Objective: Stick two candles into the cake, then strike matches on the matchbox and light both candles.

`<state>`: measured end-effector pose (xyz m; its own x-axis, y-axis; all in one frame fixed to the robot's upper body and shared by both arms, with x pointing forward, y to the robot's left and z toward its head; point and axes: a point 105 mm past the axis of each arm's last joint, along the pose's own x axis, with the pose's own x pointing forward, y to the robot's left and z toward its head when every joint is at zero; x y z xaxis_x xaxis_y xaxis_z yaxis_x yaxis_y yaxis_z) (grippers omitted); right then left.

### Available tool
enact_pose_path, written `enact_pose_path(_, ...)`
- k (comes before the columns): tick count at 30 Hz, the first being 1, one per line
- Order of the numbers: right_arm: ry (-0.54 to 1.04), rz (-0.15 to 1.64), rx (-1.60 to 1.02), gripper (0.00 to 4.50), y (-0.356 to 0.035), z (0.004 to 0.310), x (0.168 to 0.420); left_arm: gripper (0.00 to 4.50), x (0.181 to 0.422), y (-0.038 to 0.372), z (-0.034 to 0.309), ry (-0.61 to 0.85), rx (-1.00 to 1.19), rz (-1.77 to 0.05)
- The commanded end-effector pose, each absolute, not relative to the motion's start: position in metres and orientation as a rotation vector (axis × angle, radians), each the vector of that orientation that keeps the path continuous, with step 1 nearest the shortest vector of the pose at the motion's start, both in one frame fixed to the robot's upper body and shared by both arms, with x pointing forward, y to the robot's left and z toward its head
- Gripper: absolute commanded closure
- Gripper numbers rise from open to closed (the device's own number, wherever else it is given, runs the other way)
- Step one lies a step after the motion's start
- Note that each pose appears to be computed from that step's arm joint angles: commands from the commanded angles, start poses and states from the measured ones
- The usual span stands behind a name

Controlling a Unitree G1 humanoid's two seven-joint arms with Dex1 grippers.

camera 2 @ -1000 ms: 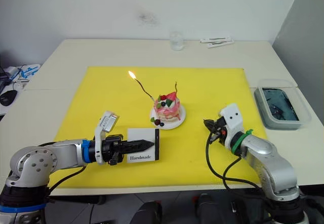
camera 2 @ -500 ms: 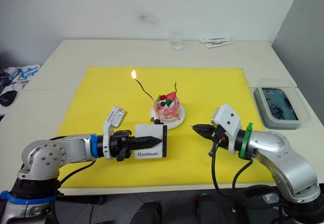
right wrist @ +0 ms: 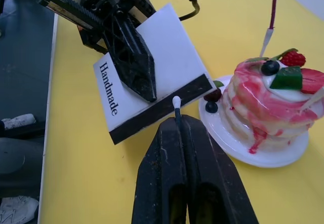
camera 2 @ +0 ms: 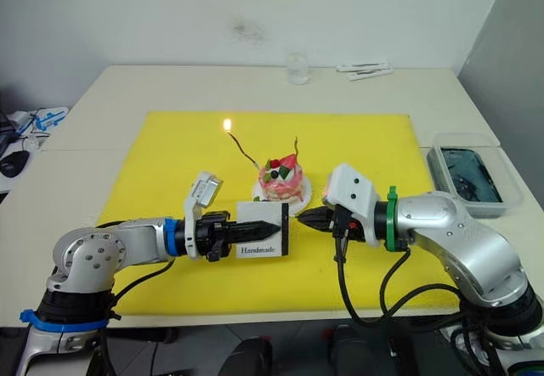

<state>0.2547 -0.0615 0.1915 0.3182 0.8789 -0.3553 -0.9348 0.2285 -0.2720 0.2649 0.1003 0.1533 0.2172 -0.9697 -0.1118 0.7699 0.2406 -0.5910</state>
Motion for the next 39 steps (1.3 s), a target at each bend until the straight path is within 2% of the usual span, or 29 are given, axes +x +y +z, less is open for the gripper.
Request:
enact_pose_path(1, 0.128, 1.27, -0.498, 4.47, -0.057, 0.195, 0.253, 4.5, 0.267, 0.098, 0.16, 0.478, -0.452, -1.28)
enact_pose_path(27, 0.178, 1.256, -0.602, 4.47, -0.052, 0.176, 0.265, 4.5, 0.266, 0.099, 0.164, 0.468, -0.453, -1.289)
enact_pose_path(30, 0.175, 1.278, -0.621, 4.47, -0.049, 0.173, 0.262, 4.5, 0.268, 0.098, 0.166, 0.458, -0.464, -1.288)
enact_pose_path(35, 0.18, 1.361, -0.642, 4.47, -0.041, 0.166, 0.243, 4.5, 0.275, 0.1, 0.174, 0.425, -0.475, -1.271)
enact_pose_path(39, 0.178, 1.332, -0.647, 4.47, -0.049, 0.171, 0.247, 4.5, 0.278, 0.109, 0.173, 0.431, -0.464, -1.238)
